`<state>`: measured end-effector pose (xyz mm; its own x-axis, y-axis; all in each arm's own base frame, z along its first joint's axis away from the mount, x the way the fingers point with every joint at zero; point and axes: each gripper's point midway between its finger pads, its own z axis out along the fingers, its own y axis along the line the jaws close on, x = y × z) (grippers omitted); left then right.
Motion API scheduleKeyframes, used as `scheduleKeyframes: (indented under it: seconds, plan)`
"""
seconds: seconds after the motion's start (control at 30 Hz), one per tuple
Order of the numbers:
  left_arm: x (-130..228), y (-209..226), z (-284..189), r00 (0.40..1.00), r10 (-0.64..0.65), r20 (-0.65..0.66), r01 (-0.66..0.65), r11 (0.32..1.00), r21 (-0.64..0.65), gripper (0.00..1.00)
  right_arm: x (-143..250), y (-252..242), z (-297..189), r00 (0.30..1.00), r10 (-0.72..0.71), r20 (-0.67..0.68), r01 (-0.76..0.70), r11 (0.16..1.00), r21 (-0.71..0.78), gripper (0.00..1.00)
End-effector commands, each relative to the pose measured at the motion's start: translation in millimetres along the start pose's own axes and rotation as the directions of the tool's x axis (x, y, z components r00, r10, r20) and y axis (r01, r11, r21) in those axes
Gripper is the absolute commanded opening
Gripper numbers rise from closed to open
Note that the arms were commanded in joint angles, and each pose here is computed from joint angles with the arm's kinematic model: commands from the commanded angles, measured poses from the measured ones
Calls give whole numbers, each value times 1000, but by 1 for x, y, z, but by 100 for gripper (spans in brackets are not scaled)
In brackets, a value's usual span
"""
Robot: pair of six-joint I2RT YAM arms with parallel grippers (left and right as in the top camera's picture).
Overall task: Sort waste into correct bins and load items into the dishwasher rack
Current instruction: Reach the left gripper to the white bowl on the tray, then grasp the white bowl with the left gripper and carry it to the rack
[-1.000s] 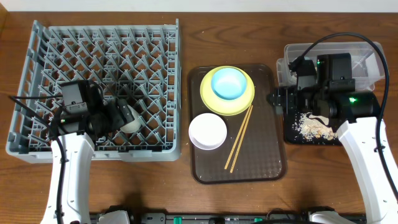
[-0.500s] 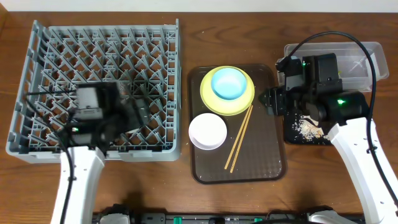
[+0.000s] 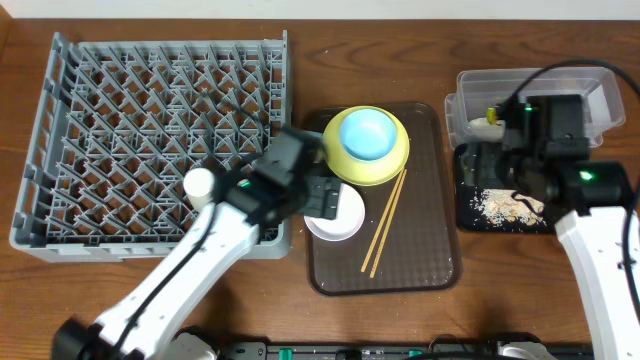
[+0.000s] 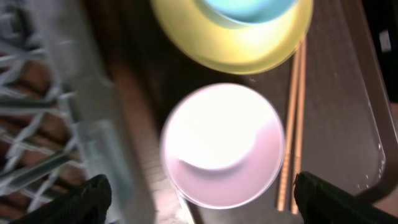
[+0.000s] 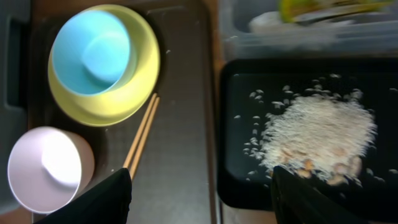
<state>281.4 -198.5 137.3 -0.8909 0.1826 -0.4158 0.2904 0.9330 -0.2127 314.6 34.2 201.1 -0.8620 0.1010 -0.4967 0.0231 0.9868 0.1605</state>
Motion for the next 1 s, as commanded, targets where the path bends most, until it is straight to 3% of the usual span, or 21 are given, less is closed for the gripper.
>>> scheduleKeyframes:
  seconds: [0.0,0.33,0.47,0.63,0.8,0.97]
  plan:
    - [-9,-30,9,998,62,-18,-62,998,3,95,-5,-19,-11,998,54,33,-55,998,43,70]
    - [42,-90,73,954,242,-177,-238,970,44,95,4,-40,-14,993,121,3,-121,989,83,69]
    - [53,-91,94,942,253,-220,-252,967,34,93,4,-40,-14,993,121,2,-121,989,83,69]
    - [53,-75,106,941,252,-228,-270,961,-53,83,6,-40,-14,993,122,-5,-121,989,84,69]
    - [55,-68,111,938,252,-236,-279,956,-87,48,6,-40,-14,992,122,-8,-121,989,85,69]
    - [62,-63,117,932,250,-261,-283,954,-96,25,6,-40,-14,992,122,-8,-121,989,85,69]
